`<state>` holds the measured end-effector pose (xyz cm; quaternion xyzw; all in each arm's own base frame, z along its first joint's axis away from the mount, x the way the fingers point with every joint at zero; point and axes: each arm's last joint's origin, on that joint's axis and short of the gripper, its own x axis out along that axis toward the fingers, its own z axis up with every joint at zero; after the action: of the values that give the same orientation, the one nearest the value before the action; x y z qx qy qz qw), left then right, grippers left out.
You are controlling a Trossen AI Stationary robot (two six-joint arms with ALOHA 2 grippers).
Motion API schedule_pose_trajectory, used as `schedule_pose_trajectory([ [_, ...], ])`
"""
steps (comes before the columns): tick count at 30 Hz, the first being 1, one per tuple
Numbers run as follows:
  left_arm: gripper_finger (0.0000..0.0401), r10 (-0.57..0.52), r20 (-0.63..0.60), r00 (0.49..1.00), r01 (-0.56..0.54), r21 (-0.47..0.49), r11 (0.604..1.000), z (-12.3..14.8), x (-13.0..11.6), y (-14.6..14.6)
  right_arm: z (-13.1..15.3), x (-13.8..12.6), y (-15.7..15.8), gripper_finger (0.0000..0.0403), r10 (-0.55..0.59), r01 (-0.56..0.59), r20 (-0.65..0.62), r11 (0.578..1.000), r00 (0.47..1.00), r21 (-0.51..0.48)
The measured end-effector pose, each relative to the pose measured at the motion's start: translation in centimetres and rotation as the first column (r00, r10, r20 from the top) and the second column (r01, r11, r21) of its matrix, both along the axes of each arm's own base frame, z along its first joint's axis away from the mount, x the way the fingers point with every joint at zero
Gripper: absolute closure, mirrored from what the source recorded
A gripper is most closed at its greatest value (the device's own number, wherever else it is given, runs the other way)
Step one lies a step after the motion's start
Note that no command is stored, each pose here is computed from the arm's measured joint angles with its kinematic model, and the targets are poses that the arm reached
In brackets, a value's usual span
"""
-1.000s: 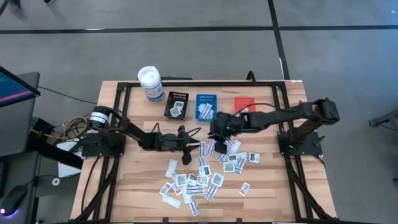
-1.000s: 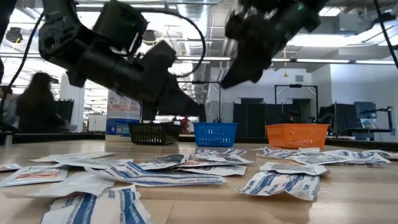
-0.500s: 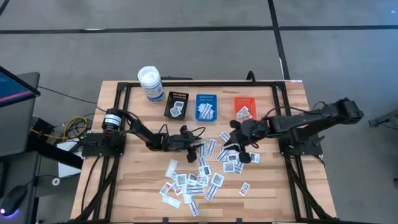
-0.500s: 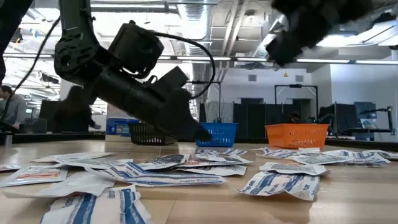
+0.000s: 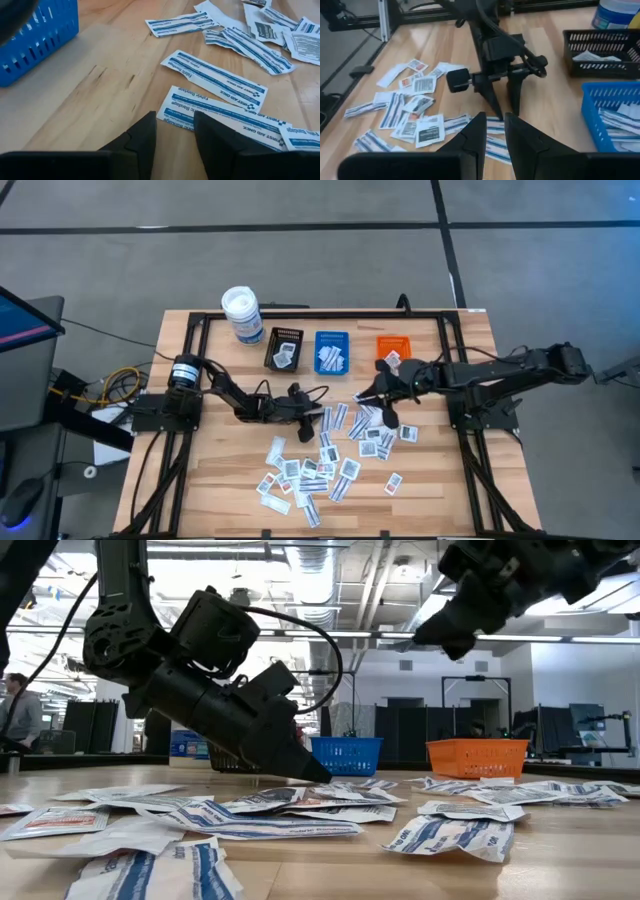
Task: Pick & Place First Aid Supplies
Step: Put the blue bandage into the blue bin
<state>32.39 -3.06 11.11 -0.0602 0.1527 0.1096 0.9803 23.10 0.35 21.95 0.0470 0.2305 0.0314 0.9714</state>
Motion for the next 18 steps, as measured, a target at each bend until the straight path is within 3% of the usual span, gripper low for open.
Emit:
schedule_pose_trajectory([
  [6, 0.0321, -0.014, -0.035, 0.999, 0.014, 0.008, 1.000, -0.2, -0.1, 0.2, -0.8, 1.6, -0.7, 0.0339, -0.026, 0.026, 0.052, 1.000, 0.998, -0.002],
  [11, 0.0389, -0.021, -0.039, 0.999, 0.021, 0.005, 1.000, -0.3, -0.1, 0.2, -3.2, 2.8, -0.8, 0.0339, -0.015, 0.014, -0.033, 0.999, 0.999, -0.030],
  [18, 0.0395, -0.035, -0.032, 0.999, 0.035, 0.000, 0.999, -0.1, -0.1, 0.1, -5.5, 5.4, -1.0, 0.0339, -0.019, 0.016, -0.103, 0.999, 0.994, -0.029],
])
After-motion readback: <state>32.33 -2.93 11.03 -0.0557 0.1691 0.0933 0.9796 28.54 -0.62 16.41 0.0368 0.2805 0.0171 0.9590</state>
